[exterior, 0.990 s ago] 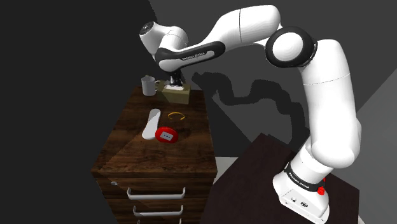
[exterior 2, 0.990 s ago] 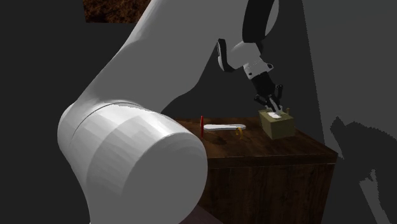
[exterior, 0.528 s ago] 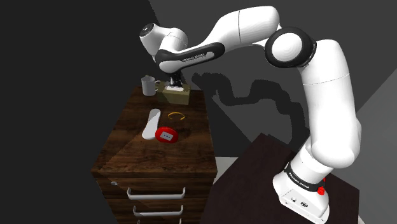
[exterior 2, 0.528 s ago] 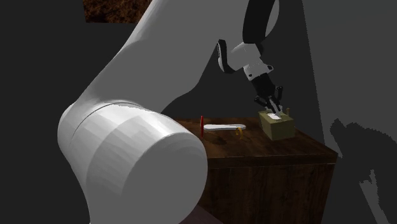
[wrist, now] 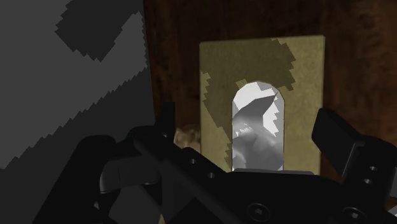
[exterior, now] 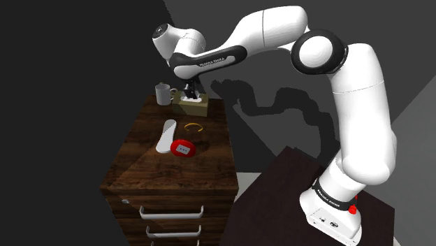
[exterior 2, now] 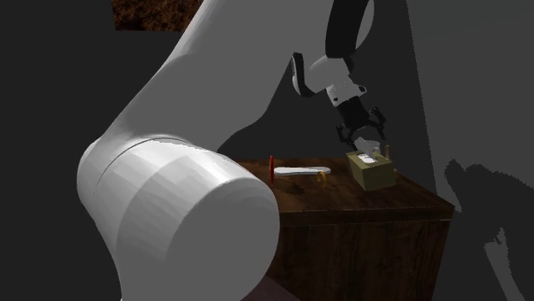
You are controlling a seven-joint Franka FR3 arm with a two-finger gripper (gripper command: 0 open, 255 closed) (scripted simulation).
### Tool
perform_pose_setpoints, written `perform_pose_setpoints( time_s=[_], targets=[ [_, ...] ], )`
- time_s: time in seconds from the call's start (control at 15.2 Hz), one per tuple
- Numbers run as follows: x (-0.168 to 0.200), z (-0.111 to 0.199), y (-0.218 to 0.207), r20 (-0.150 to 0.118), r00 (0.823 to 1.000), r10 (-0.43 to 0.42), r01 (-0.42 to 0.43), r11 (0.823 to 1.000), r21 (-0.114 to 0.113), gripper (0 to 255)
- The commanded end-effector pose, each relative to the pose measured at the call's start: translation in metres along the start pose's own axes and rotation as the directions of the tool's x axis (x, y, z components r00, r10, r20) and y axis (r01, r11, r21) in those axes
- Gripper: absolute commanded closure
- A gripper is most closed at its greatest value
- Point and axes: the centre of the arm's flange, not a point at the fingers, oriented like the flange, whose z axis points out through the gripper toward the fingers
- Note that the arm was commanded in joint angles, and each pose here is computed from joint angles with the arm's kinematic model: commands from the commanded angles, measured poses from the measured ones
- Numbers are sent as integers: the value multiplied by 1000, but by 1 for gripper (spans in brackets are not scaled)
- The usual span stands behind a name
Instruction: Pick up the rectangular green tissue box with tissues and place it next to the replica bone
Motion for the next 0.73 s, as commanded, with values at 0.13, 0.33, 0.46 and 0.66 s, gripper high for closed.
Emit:
perform_pose_setpoints(
  time_s=[0.13, 0.33, 0.46, 0.66],
  targets=[
    [1, -43, 0, 0, 1000, 0, 0, 1000, 0, 0],
    [1, -43, 0, 0, 1000, 0, 0, 1000, 0, 0],
    [1, -43, 0, 0, 1000, 0, 0, 1000, 0, 0],
    [1, -43, 0, 0, 1000, 0, 0, 1000, 0, 0]
  ],
)
